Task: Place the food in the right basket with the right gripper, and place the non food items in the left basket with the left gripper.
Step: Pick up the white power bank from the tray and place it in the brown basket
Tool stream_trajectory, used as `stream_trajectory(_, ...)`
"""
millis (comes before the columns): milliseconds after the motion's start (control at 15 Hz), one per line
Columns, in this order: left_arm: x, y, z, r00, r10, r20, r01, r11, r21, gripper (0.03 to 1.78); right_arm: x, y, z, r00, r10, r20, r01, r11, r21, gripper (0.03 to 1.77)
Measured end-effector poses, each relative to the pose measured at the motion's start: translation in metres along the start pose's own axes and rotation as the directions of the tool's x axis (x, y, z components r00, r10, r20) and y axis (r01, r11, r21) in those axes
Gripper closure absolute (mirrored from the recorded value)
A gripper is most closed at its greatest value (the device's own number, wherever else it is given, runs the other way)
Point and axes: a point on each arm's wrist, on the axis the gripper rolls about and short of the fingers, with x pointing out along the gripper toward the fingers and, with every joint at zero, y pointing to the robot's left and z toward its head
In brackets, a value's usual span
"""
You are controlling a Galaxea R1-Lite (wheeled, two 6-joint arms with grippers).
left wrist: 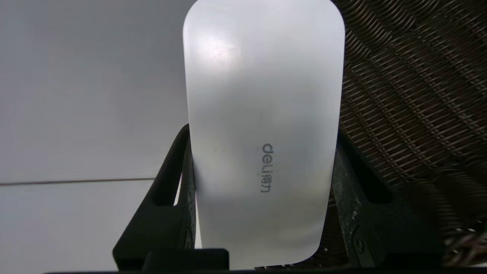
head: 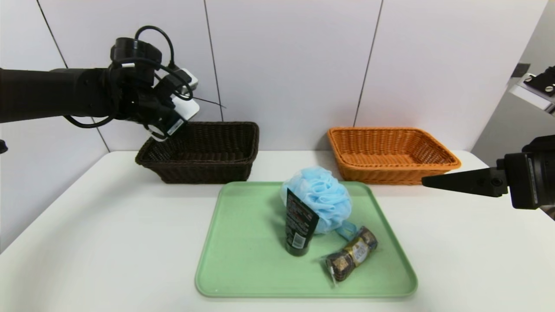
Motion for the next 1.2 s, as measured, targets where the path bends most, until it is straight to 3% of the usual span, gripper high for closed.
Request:
stream_trajectory(133,0.013,-0.006,0.0,1.0,0.007,0.017,-0.007,0.998,0.059,0.81,0.0,0.0,0.0,1.0,-0.001,0.0,0.001,1.0,0.0,0.1)
stream_trajectory(667,0.04,-0.031,-0.006,0.998,-0.054,-0.024,0.056,0.995,0.086,0.81,0.001,-0.001,-0.003,1.0,-0.001,-0.009,0.001,1.0,0.004,0.1)
stream_trajectory(867,0.044,-0.033,-0.007,0.998,-0.06,-0.03,0.062,0.994,0.085,0.59,0.001,-0.001,-0.003,1.0,-0.001,-0.009,0.001,1.0,0.005,0.1)
stream_trajectory(1200,0.043,-0.033,-0.004,0.998,-0.058,-0.02,0.059,0.996,0.065,0.36,-0.001,0.0,-0.004,1.0,-0.001,-0.007,0.001,1.0,0.004,0.1)
